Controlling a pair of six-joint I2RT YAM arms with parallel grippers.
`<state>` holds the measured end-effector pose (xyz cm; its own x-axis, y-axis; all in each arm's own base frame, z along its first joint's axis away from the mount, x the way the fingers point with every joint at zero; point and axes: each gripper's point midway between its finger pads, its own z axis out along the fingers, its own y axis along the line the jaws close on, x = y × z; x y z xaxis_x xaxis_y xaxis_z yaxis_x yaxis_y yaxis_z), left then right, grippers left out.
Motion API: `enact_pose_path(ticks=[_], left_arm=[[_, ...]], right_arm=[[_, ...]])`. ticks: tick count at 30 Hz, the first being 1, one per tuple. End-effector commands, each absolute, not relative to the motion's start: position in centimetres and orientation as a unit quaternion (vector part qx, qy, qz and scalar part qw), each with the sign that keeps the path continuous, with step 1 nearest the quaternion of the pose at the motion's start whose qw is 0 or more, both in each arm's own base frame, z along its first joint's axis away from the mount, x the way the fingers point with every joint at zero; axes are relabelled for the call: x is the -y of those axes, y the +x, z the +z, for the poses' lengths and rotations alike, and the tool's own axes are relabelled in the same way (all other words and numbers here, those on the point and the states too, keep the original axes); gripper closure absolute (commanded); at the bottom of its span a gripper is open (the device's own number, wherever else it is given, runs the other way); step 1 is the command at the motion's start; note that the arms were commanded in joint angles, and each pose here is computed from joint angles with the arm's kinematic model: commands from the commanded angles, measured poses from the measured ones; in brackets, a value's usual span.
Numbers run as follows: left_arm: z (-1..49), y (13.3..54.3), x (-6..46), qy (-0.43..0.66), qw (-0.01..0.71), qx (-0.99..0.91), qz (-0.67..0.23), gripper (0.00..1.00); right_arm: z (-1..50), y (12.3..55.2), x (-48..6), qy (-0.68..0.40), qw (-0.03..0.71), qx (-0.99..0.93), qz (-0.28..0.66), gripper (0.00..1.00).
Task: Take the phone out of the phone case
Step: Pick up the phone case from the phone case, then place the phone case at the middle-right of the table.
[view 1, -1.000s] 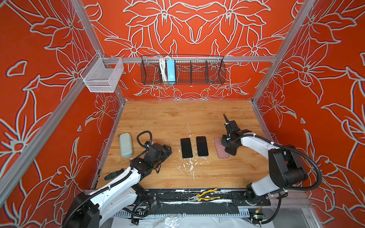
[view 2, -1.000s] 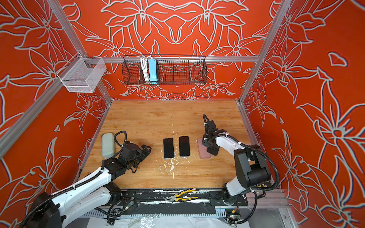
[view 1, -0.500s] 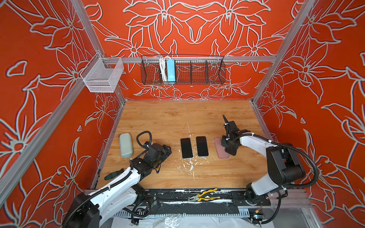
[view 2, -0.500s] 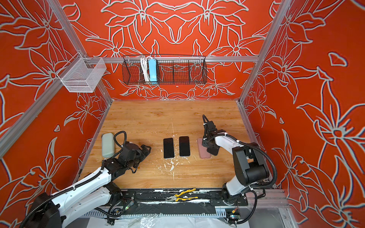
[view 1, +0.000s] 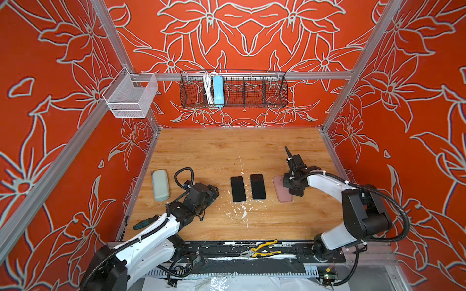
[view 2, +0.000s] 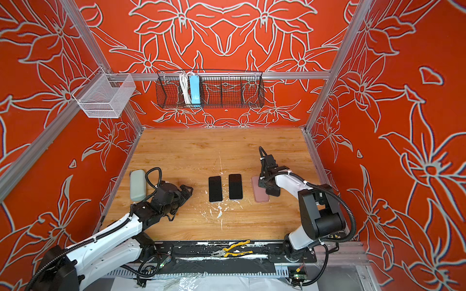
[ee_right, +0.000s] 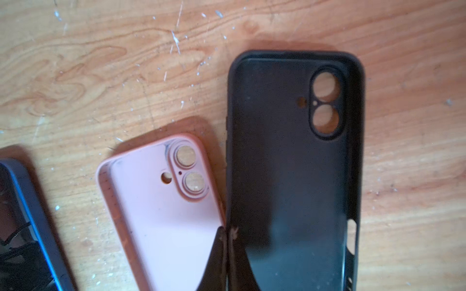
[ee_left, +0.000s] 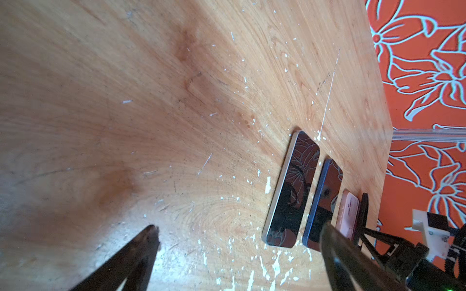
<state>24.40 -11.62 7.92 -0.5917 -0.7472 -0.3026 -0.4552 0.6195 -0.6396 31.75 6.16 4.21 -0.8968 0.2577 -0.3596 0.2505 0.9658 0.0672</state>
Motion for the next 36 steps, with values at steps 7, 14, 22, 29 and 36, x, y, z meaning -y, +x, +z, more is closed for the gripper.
enact_pose_path(ticks=[7,14,22,29,36], left_arm=[[7.4,24.1,11.2,-0.359,0.282,-0.854,-0.252,0.02],[7.6,24.1,11.0,-0.359,0.285,-0.852,-0.252,0.02],[7.5,24.0,10.8,-0.364,0.288,-0.850,-0.251,0.02],[7.6,24.1,10.8,-0.363,0.290,-0.849,-0.251,0.02],[8.2,24.2,11.0,-0.360,0.293,-0.846,-0.261,0.03]], right_arm=[[6.0,31.2,-3.5,0.118,0.195,-0.973,-0.037,0.97],[5.9,31.8,-1.1,0.133,0.187,-0.972,-0.045,0.97],[3.8,31.4,-0.9,0.140,0.168,-0.975,-0.036,0.95],[3.5,31.4,-1.1,0.143,0.158,-0.976,-0.032,0.87],[3.3,31.1,-1.3,0.153,0.158,-0.975,-0.024,0.74]])
